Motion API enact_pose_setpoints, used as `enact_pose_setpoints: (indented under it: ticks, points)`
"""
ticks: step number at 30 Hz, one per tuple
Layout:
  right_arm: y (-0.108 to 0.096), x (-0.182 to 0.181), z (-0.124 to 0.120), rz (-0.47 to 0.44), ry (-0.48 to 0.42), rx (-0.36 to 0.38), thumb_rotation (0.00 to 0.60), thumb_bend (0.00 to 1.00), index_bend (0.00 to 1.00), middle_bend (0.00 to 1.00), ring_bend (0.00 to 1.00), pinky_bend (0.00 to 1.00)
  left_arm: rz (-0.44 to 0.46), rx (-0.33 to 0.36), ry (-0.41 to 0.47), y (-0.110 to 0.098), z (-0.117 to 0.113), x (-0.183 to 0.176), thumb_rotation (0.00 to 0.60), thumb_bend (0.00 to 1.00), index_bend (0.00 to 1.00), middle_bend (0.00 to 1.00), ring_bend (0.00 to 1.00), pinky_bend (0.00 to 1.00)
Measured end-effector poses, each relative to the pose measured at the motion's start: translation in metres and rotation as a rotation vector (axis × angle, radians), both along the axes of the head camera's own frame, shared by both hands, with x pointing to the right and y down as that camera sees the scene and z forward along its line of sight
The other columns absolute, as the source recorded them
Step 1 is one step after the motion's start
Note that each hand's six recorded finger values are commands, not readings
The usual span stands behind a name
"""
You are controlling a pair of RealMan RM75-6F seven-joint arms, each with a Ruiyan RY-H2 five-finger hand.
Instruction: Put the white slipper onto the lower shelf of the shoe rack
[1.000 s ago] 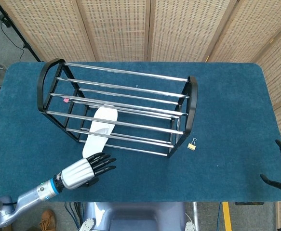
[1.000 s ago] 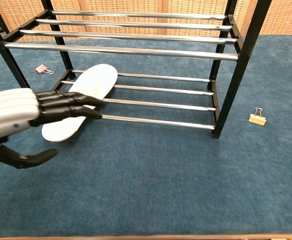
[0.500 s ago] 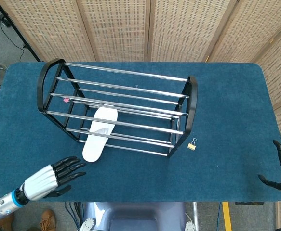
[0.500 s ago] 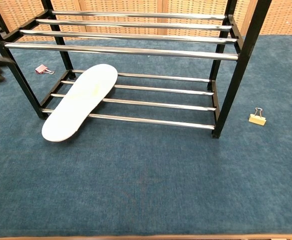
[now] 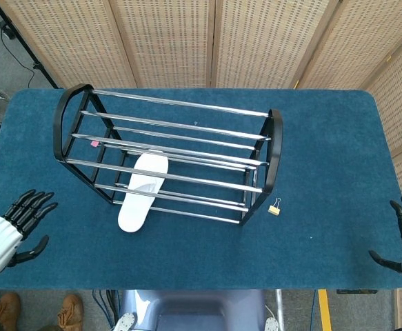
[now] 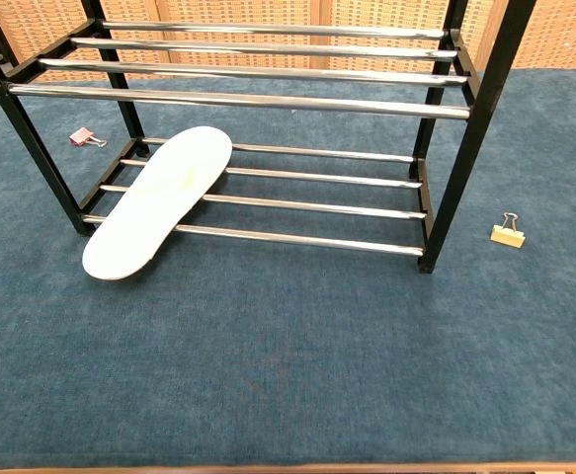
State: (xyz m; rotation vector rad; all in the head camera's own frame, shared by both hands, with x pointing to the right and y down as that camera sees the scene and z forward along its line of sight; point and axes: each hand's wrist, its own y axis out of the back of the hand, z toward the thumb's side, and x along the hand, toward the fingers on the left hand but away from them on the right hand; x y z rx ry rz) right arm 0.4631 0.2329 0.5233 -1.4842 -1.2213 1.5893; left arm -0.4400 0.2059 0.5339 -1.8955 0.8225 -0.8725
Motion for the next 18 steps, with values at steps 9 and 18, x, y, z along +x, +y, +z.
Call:
enact_pose_setpoints:
  ticks: [9, 18]
  points:
    - [0.0, -0.002, -0.002, -0.008, -0.007, 0.005, 0.6, 0.06, 0.0, 0.0, 0.0, 0.0, -0.228, -0.138, -0.182, -0.006, 0.008, -0.025, 0.542, 0.21, 0.0, 0.0, 0.0, 0.0]
    - [0.0, 0.001, -0.005, -0.001, -0.01, 0.015, 0.6, 0.06, 0.0, 0.0, 0.0, 0.0, -0.374, -0.133, -0.316, -0.023, 0.015, -0.025, 0.6, 0.0, 0.0, 0.0, 0.0, 0.0]
